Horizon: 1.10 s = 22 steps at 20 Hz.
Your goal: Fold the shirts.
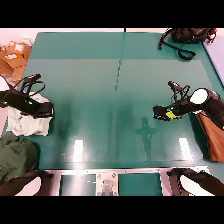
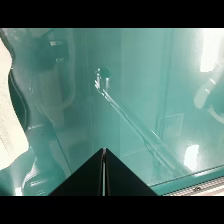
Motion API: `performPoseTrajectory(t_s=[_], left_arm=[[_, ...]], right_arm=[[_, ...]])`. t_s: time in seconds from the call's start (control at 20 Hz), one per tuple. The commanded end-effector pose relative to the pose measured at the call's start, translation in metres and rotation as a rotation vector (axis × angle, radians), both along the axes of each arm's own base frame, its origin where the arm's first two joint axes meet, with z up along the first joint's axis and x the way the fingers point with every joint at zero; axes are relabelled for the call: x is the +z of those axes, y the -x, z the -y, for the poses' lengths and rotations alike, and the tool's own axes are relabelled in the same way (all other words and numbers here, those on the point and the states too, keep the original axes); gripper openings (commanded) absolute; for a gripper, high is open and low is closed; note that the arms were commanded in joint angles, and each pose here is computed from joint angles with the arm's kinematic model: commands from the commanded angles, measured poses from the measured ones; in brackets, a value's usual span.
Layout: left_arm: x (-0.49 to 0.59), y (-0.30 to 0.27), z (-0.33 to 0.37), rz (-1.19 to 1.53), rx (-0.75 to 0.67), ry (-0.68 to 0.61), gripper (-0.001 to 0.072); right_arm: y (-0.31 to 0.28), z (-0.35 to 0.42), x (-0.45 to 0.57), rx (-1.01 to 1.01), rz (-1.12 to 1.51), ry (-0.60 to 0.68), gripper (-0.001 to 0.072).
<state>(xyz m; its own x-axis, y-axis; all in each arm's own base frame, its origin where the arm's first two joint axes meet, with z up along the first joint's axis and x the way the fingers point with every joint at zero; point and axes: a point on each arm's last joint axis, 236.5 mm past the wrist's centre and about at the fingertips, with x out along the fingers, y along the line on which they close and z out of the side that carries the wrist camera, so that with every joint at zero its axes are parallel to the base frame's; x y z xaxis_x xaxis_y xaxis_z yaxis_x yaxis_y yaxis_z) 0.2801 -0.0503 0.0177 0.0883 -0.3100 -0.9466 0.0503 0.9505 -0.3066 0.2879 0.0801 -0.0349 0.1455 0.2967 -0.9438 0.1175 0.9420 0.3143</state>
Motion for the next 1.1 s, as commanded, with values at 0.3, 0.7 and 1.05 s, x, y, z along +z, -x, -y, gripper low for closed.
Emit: performPoseTrajectory(t_s=[0.3, 0.7, 1.05], left_arm=[[0.0, 0.0, 0.0, 0.0, 0.0, 0.0, 0.0019], [0.002, -0.018, -0.002, 0.072, 0.024, -0.007, 0.002], [0.024, -0.095, -0.023, 0.403, 0.128, -0.065, 0.0025]], right_arm=[[0.001, 0.0, -0.002, 0.0, -0.006, 0.0, 0.0023], [-0.038, 0.004, 0.006, -0.051, 0.153, 0.009, 0.0023], [-0.049, 0.005, 0.01, -0.073, 0.201, 0.003, 0.0024]])
